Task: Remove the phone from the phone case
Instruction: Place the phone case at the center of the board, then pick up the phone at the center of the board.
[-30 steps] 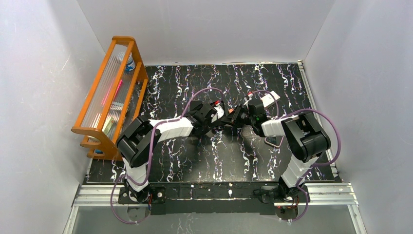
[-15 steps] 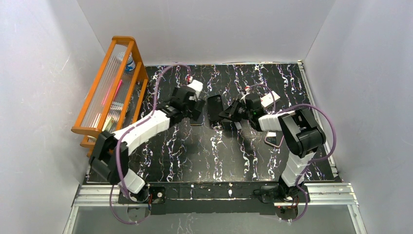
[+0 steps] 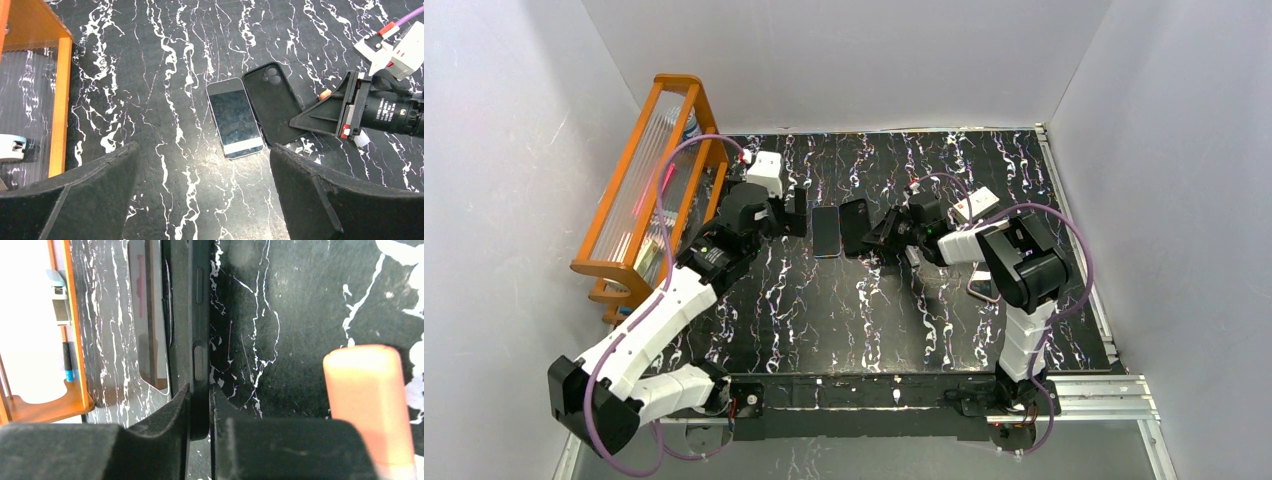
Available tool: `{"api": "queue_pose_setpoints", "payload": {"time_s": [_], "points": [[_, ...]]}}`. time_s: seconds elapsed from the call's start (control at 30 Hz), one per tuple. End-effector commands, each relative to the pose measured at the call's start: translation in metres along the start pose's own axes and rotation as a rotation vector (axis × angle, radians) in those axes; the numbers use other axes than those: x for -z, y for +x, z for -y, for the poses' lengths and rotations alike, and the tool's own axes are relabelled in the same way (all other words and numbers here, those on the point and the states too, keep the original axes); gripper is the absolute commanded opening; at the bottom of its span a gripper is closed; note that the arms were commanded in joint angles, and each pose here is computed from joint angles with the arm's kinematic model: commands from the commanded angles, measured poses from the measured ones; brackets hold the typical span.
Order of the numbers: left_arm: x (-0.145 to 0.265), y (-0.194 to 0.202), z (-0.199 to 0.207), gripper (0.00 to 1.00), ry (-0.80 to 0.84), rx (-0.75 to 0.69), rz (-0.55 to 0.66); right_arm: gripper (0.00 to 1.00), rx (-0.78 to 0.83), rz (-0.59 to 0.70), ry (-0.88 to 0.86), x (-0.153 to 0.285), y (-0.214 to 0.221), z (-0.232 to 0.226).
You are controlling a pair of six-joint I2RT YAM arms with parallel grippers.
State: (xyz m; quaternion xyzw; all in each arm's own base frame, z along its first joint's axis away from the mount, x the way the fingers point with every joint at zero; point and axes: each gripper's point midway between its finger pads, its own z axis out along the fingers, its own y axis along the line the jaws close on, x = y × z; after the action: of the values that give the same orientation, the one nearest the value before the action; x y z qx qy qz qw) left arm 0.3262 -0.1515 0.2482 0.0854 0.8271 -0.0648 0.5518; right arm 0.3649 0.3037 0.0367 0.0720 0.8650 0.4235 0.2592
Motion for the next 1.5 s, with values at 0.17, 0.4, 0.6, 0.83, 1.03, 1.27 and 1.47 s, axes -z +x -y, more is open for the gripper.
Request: {"api": "queue_pose_setpoints", "payload": {"time_s": [0.17, 0.4, 0.6, 0.83, 1.03, 1.27, 1.47], "points": [[0.021, -0.009, -0.026, 0.98, -0.103, 0.042, 0.072, 0.46, 0.05, -0.015, 0.13, -0.005, 0.011, 0.009], [0.032, -0.018, -0.036, 0.98, -0.141, 0.069, 0.109, 0.64, 0.128, -0.022, 0.308, 0.011, 0.014, 0.03], [0.044, -0.026, -0.041, 0.98, -0.147, 0.095, 0.154, 0.76, 0.205, -0.076, 0.384, 0.018, 0.024, 0.03], [0.059, -0.03, -0.051, 0.98, -0.167, 0.125, 0.212, 0.87, 0.334, 0.001, 0.532, 0.068, -0.007, 0.023], [0.07, -0.028, -0.055, 0.98, -0.165, 0.154, 0.24, 0.99, 0.418, 0.079, 0.744, 0.141, -0.041, 0.043], [0.085, -0.033, -0.063, 0.98, -0.181, 0.21, 0.292, 0.99, 0.158, 0.297, 0.965, 0.235, -0.071, 0.108], [0.086, -0.033, -0.064, 0.98, -0.184, 0.208, 0.292, 0.99, -0.083, 0.394, 0.954, 0.27, -0.074, 0.156]]}}
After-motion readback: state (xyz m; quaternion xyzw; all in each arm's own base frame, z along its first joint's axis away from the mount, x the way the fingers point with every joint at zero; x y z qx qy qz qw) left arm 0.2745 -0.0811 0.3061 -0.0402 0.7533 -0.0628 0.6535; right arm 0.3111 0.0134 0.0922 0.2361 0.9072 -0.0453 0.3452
